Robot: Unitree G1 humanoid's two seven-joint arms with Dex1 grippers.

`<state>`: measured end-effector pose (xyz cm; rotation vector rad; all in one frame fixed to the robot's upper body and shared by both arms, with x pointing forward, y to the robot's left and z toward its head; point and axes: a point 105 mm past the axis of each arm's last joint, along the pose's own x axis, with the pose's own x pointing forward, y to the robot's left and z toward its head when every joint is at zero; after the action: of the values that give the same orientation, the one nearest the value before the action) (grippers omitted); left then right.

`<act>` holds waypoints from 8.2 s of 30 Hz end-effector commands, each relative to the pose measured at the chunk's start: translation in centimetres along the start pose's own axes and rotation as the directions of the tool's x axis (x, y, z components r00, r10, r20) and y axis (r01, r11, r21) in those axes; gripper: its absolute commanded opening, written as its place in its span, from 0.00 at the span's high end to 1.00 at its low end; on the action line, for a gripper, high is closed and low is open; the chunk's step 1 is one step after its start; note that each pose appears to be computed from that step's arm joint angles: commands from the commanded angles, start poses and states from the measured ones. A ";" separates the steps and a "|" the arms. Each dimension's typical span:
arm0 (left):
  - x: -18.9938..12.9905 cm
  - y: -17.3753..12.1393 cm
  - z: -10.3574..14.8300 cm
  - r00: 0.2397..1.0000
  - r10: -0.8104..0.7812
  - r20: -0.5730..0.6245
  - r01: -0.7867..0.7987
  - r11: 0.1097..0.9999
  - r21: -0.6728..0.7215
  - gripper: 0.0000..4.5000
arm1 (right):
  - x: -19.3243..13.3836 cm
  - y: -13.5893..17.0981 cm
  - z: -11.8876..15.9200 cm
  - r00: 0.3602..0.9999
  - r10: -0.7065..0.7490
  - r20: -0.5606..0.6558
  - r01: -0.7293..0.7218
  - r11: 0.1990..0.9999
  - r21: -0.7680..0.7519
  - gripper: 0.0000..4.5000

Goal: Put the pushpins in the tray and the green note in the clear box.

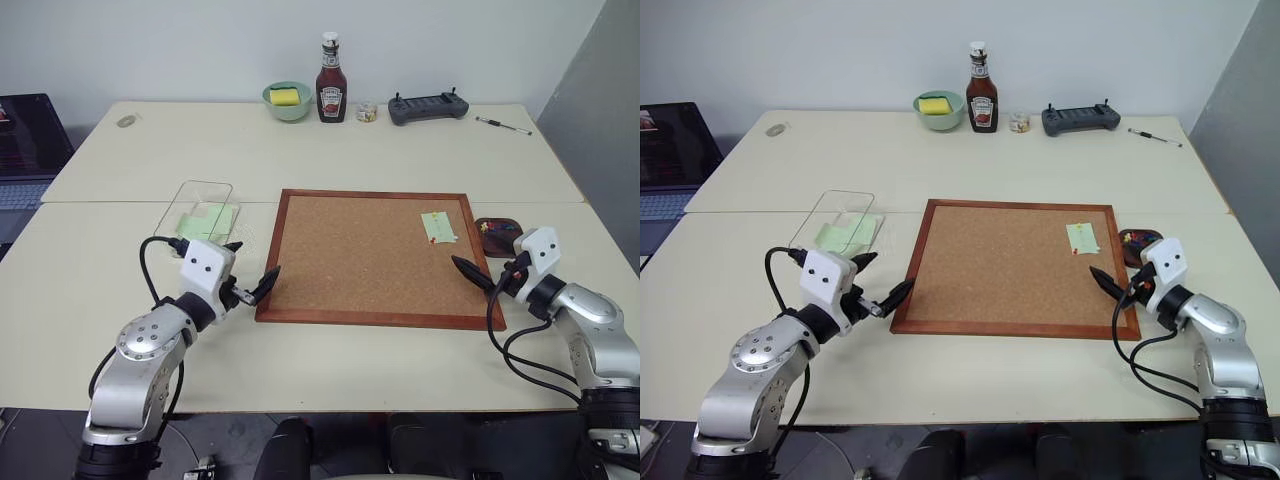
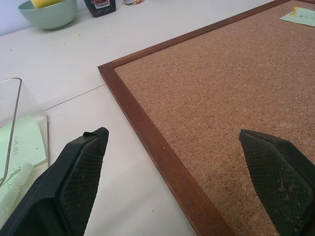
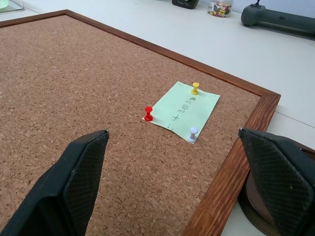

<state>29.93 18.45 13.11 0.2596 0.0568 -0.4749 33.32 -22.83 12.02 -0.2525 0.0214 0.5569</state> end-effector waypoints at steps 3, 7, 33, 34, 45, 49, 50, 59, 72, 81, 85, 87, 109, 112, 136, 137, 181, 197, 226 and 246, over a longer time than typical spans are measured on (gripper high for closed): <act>0.0 -0.3 1.8 0.998 0.001 0.061 -0.003 0.999 0.039 0.00 | 0.1 -0.6 1.9 0.999 0.000 0.053 0.003 0.999 -0.052 0.01; 0.0 0.0 1.9 0.998 0.006 0.055 -0.008 0.999 0.037 0.00 | 0.2 -0.5 2.0 0.999 0.006 0.053 -0.003 0.998 -0.056 0.01; 3.5 -6.3 3.2 0.892 -0.444 0.083 0.444 0.896 0.025 0.76 | 0.7 1.2 3.2 0.998 0.024 0.052 -0.020 0.996 -0.082 0.00; 3.9 -6.6 3.3 0.886 -0.456 0.085 0.454 0.890 0.035 0.80 | 0.6 1.2 3.1 0.999 0.027 0.046 -0.024 0.997 -0.075 0.00; 8.4 -8.8 2.8 0.843 -0.534 0.059 0.529 0.844 0.086 0.99 | 0.4 2.6 3.0 0.996 0.088 0.018 -0.087 0.996 -0.008 0.00; 9.4 -9.7 1.3 0.839 -0.545 0.013 0.542 0.836 0.085 0.99 | 0.8 2.7 3.0 0.997 0.077 -0.010 -0.077 0.997 -0.012 0.00; 9.7 -9.7 0.9 0.842 -0.540 0.005 0.538 0.839 0.079 0.99 | 1.1 2.7 3.1 0.997 0.075 -0.011 -0.075 0.997 -0.011 0.00; 10.4 -10.9 -1.5 0.822 -0.568 -0.037 0.569 0.823 0.011 0.99 | 4.0 1.7 3.2 0.998 0.038 -0.059 -0.036 0.998 0.043 0.00; 10.0 -11.9 -1.7 0.805 -0.592 -0.036 0.593 0.805 -0.004 0.99 | 9.8 -1.2 3.2 0.992 -0.047 -0.116 0.053 0.997 0.053 0.00; 9.8 -11.8 -1.7 0.805 -0.592 -0.039 0.592 0.806 -0.006 1.00 | 10.4 -2.5 2.3 0.986 -0.096 -0.137 0.105 0.993 0.063 0.25; 9.8 -12.0 -1.7 0.803 -0.595 -0.037 0.595 0.804 -0.006 1.00 | 10.7 -2.4 2.1 0.986 -0.096 -0.136 0.106 0.992 0.067 0.44; 9.8 -12.0 -1.7 0.802 -0.597 -0.037 0.597 0.802 -0.006 1.00 | 10.9 -2.4 2.0 0.986 -0.101 -0.136 0.111 0.992 0.066 0.53; 9.6 -12.0 -2.0 0.805 -0.592 -0.045 0.592 0.806 -0.013 1.00 | 11.0 -3.0 4.2 0.989 -0.136 -0.058 0.141 0.987 0.078 0.98; 9.5 -12.0 -2.2 0.804 -0.592 -0.047 0.592 0.806 -0.019 1.00 | 10.8 -2.8 4.5 0.991 -0.128 -0.048 0.131 0.989 0.075 0.98; 9.2 -12.3 -2.6 0.798 -0.600 -0.058 0.600 0.800 -0.028 1.00 | 3.7 -5.9 6.4 0.973 -0.223 -0.067 0.214 0.970 -0.119 0.98; 9.1 -12.3 -2.6 0.797 -0.601 -0.059 0.601 0.799 -0.028 1.00 | 2.8 -6.3 5.7 0.966 -0.237 -0.103 0.220 0.963 -0.154 0.98; 9.3 -11.9 -2.5 0.796 -0.602 -0.066 0.603 0.798 -0.009 1.00 | 3.3 -1.5 1.1 0.980 -0.023 -0.198 0.021 1.000 -0.012 0.32; 9.2 -11.6 -2.6 0.803 -0.592 -0.070 0.593 0.805 -0.012 1.00 | 5.4 -2.1 0.4 0.980 -0.068 -0.188 0.070 0.998 0.001 0.71; 8.9 -11.7 -2.9 0.801 -0.594 -0.078 0.595 0.804 -0.014 1.00 | 4.3 -2.4 4.0 0.993 -0.057 -0.103 0.057 0.998 0.003 0.99; 9.1 -11.9 -2.8 0.798 -0.598 -0.075 0.598 0.801 -0.017 1.00 | 0.2 -8.3 1.7 0.903 -0.316 -0.290 0.228 0.927 -0.299 0.99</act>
<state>32.98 4.97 7.98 0.2634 0.1593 -1.0959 37.54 -28.47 14.76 -0.5035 0.2589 0.2568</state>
